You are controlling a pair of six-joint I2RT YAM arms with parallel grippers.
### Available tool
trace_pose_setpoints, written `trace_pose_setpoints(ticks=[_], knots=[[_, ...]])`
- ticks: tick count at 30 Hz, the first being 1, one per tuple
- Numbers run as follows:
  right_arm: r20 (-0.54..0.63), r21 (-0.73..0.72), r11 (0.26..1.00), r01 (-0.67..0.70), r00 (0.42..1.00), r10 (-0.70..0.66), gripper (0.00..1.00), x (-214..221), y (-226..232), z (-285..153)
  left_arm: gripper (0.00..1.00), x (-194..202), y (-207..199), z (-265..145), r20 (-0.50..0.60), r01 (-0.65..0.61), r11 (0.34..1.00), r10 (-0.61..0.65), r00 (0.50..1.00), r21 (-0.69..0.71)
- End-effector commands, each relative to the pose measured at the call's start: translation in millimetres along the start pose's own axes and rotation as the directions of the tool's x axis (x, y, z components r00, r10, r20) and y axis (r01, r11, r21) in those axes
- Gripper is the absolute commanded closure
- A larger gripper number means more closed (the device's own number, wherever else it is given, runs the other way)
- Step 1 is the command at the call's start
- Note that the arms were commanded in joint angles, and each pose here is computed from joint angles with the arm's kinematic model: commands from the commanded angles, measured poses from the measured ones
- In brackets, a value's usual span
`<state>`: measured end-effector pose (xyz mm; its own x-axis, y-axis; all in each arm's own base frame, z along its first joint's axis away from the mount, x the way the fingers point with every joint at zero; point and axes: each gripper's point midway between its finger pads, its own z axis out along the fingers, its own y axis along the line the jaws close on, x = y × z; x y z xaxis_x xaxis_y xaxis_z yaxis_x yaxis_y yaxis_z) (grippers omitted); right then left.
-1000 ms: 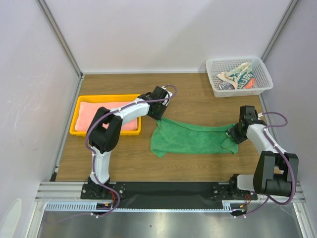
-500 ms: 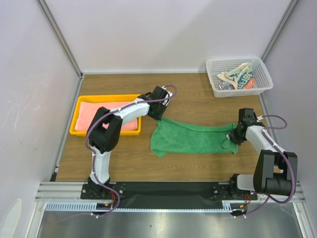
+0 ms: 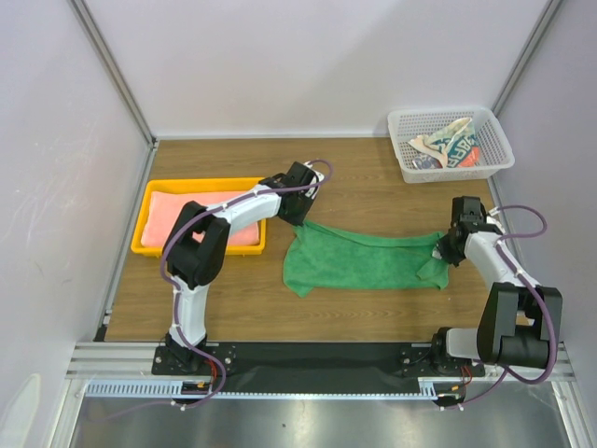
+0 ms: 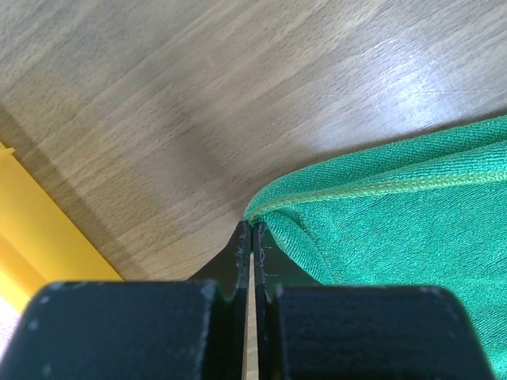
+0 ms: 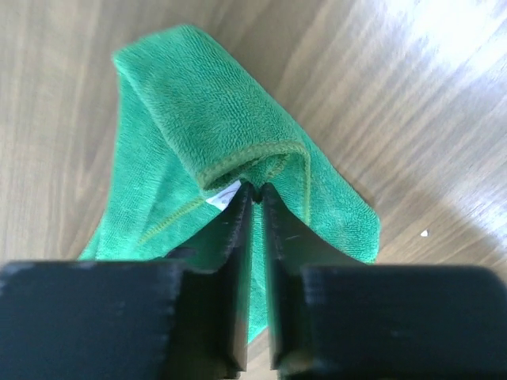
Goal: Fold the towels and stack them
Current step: Flatten out the crumpled towel
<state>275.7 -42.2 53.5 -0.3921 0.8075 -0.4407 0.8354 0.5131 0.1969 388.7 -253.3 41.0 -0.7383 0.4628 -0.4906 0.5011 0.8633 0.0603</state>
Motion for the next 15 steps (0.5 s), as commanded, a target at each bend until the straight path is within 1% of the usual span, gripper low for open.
trace_pose_setpoints(ticks=[1,2,5,7,9,10,15], knots=[[0.071,0.007,1.000,0.026,0.997,-0.027,0.79,-21.8,4.9,-2.5,1.00,-23.8,8.5,-26.1,0.083,-0.003,1.000,0.004,0.997,-0.002],[0.063,0.008,0.999,0.031,0.998,-0.032,0.76,-20.0,5.4,0.4,1.00,-23.0,8.9,-25.5,0.080,-0.002,1.000,0.003,0.997,-0.001],[0.037,-0.005,1.000,0.027,0.999,-0.026,0.71,-14.3,8.8,5.7,1.00,-20.0,7.6,-23.0,0.069,-0.002,1.000,0.002,0.998,0.005],[0.035,-0.019,0.999,0.026,0.999,-0.025,0.69,-13.3,12.3,6.7,1.00,-19.1,7.7,-24.0,0.070,-0.002,1.000,0.002,0.998,0.005],[0.040,-0.023,0.999,0.024,0.999,-0.023,0.65,-14.5,13.8,8.0,1.00,-18.9,7.9,-23.7,0.070,-0.001,1.000,0.000,0.998,0.003],[0.041,-0.022,0.999,0.026,0.999,-0.025,0.61,-14.7,13.7,8.4,1.00,-19.1,8.1,-24.0,0.070,-0.004,1.000,0.003,0.998,0.003],[0.046,-0.021,1.000,0.020,0.999,-0.019,0.53,-17.1,16.1,9.5,1.00,-21.3,7.9,-24.4,0.075,-0.002,1.000,0.002,0.997,0.007]])
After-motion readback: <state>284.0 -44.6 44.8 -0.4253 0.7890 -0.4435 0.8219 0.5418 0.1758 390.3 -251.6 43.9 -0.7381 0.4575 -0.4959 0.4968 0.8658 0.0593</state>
